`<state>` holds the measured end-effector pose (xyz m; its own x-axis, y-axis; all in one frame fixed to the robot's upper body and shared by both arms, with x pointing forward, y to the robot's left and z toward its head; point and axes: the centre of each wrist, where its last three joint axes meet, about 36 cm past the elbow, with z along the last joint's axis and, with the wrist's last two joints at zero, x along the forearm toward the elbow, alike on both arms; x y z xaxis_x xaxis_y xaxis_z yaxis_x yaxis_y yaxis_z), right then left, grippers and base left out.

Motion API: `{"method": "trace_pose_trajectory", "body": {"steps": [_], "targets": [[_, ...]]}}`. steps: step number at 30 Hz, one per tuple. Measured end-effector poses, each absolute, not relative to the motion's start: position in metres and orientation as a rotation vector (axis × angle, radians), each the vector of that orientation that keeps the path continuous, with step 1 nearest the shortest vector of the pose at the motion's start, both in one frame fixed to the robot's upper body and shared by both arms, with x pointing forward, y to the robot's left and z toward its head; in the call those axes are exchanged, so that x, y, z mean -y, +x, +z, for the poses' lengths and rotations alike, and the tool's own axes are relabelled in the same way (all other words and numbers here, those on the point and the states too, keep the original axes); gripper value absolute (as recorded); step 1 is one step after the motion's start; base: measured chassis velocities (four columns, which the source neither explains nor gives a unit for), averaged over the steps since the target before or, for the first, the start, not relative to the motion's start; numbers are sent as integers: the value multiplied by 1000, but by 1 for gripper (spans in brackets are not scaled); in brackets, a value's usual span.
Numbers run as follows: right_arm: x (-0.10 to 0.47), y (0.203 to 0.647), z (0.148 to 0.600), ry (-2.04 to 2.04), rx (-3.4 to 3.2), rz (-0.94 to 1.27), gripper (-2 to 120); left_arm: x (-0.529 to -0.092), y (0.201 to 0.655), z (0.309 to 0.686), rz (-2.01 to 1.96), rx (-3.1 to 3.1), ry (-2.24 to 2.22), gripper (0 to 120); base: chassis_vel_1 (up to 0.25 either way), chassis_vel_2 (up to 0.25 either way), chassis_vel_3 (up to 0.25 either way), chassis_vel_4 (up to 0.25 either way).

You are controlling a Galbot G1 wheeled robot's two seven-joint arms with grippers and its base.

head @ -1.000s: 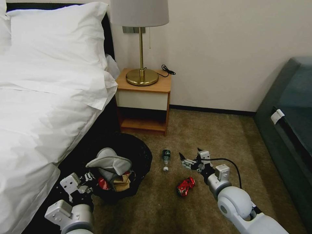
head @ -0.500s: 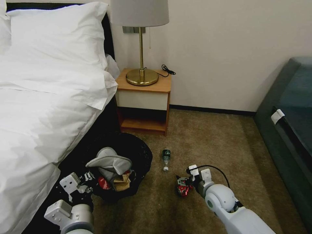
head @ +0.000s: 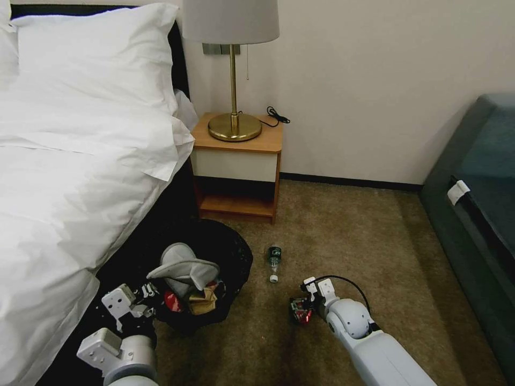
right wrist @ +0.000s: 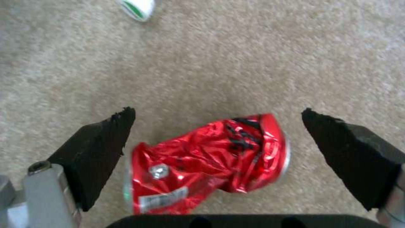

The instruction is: Pick up the trash bin, then pick up the garbage on the floor and place it into the trash bin.

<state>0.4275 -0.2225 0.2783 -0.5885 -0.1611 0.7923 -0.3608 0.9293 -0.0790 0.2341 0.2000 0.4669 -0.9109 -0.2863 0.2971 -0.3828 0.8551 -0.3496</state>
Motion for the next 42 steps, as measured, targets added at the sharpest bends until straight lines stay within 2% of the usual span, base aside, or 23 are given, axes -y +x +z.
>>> {"method": "trace_pose_trajectory", "body": {"steps": [7,9,10,12,15,17,30,42], "targets": [[230,416,294,300,2269,99,100,-200,237,465,600,2796,509,4,0,0,0,0],[226,407,305,244,2260,-63,100,-200,237,465,601,2796,507,4,0,0,0,0],[226,407,305,244,2260,-63,100,-200,237,465,601,2796,507,4,0,0,0,0],[220,397,313,203,2203,-258,100,-201,237,466,601,2797,503,4,0,0,0,0],[218,395,314,181,2176,-325,100,-202,237,466,601,2799,503,4,0,0,0,0],[211,391,312,133,2112,-454,100,-203,237,467,602,2801,500,4,0,0,0,0],[207,383,290,-3,2027,-554,100,-210,238,469,609,2805,505,4,0,0,0,0],[219,408,287,-81,2077,-569,100,-211,242,468,615,2807,492,4,0,0,0,0]]}}
